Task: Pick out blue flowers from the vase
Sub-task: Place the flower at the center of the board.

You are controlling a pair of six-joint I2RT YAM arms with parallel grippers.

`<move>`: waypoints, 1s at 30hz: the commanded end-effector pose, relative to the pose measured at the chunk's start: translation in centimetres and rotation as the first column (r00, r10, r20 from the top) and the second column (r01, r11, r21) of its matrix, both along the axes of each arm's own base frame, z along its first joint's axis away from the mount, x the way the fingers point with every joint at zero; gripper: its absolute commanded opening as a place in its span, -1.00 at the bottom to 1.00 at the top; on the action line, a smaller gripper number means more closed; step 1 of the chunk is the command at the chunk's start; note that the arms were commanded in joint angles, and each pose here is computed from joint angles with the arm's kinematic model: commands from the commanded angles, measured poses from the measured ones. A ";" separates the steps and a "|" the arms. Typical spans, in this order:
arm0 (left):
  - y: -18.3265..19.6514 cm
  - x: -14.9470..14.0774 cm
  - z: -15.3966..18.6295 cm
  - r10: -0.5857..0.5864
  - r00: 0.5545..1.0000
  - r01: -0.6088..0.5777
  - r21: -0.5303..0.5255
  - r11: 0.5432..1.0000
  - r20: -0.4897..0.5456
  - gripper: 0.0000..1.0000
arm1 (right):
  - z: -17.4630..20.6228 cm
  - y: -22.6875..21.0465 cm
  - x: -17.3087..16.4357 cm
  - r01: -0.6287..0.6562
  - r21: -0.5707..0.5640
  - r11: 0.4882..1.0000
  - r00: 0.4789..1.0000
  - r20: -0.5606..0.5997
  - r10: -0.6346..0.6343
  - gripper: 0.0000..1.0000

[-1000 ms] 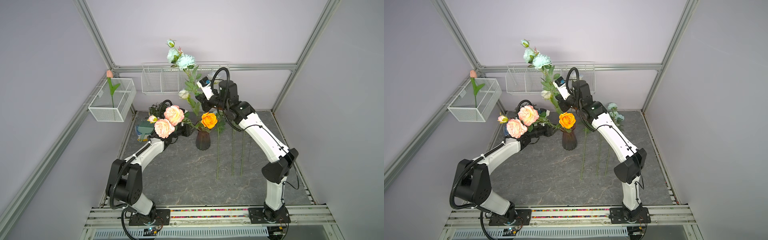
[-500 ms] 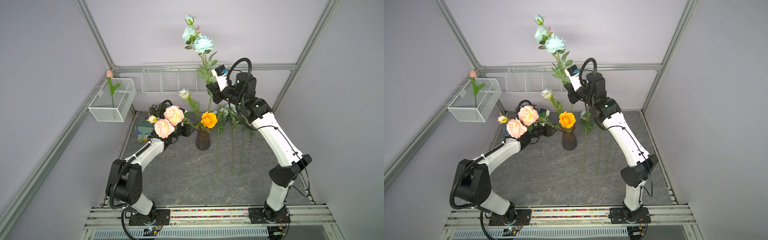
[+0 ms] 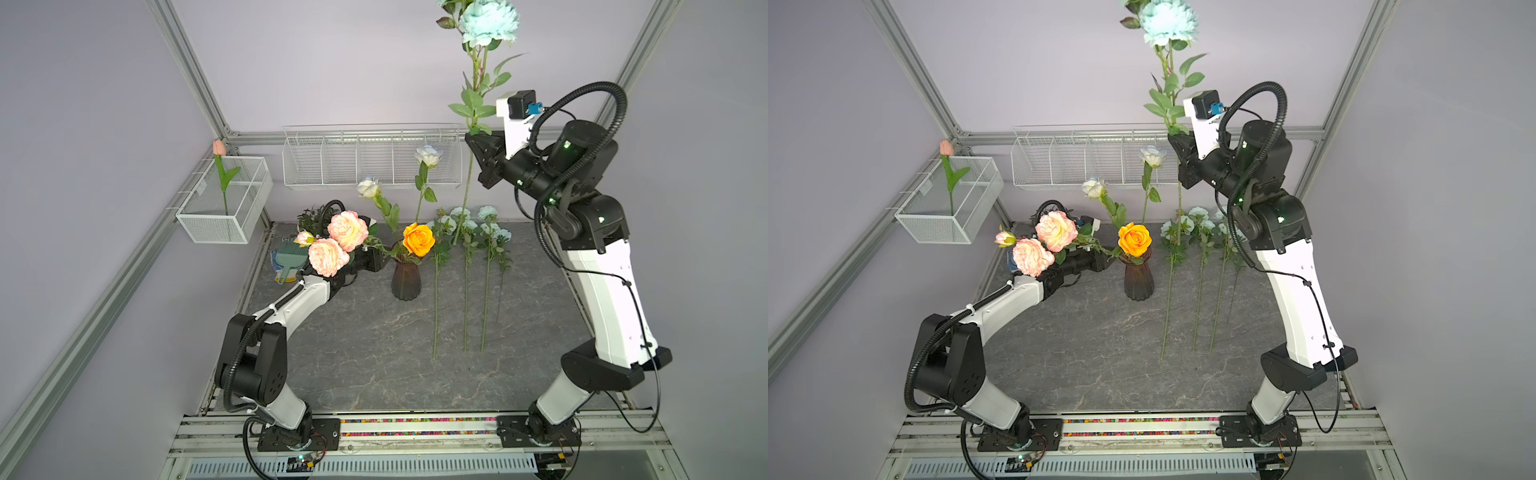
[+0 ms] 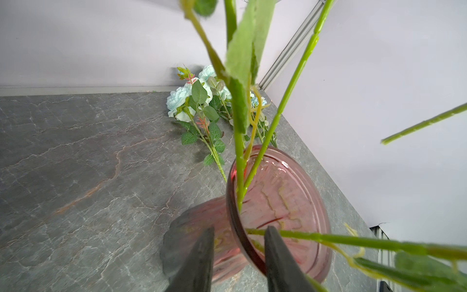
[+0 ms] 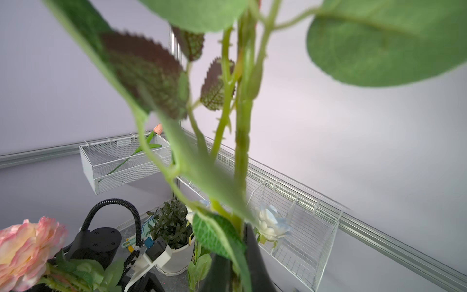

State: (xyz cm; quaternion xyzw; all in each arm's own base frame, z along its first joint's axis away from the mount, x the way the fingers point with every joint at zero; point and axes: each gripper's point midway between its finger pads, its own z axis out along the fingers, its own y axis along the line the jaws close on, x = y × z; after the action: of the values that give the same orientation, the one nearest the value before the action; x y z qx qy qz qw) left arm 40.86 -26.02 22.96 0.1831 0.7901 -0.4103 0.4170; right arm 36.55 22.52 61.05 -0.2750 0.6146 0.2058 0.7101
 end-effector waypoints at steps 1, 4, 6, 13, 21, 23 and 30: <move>0.4 0.2 -2.9 0.019 0.996 -0.016 0.034 0.999 -0.089 -0.28 | -0.1 -2.2 -0.7 0.066 -0.013 0.998 0.997 -0.037 -0.067 -0.86; 0.4 0.3 -2.7 0.019 0.996 -0.016 0.031 0.999 -0.084 -0.28 | -1.4 -4.6 -0.3 0.160 -0.017 0.987 0.983 -0.089 -0.161 -0.87; 0.4 0.3 -2.6 0.016 0.996 -0.013 0.034 0.999 -0.082 -0.28 | -2.7 -6.5 0.2 0.221 -0.011 0.975 0.966 -0.137 -0.220 -0.86; 0.4 0.5 -2.9 0.021 0.996 -0.018 0.039 0.999 -0.082 -0.28 | -8.8 -13.3 2.4 0.353 0.020 0.935 0.841 -0.445 -0.308 -0.86; 0.1 0.7 -3.0 0.016 0.996 -0.014 0.014 1.000 -0.085 -0.28 | -19.4 -17.9 5.1 0.457 -0.029 0.889 0.652 -0.669 -0.357 -0.86; 0.4 0.7 -3.1 0.024 0.997 -0.021 0.039 0.999 -0.077 -0.28 | -22.2 -18.5 5.7 0.456 -0.061 0.888 0.613 -0.701 -0.364 -0.86; 0.6 0.7 -3.0 0.034 0.997 -0.031 0.043 0.999 -0.070 -0.28 | -31.7 -22.0 7.6 0.444 -0.232 0.865 0.441 -0.784 -0.437 -0.86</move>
State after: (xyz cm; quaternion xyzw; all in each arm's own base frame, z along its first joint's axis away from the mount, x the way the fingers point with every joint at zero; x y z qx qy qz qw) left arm 41.55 -26.34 22.98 0.1813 0.7844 -0.4158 0.4230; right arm 43.59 1.72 31.44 0.0340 0.9108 0.1344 0.3890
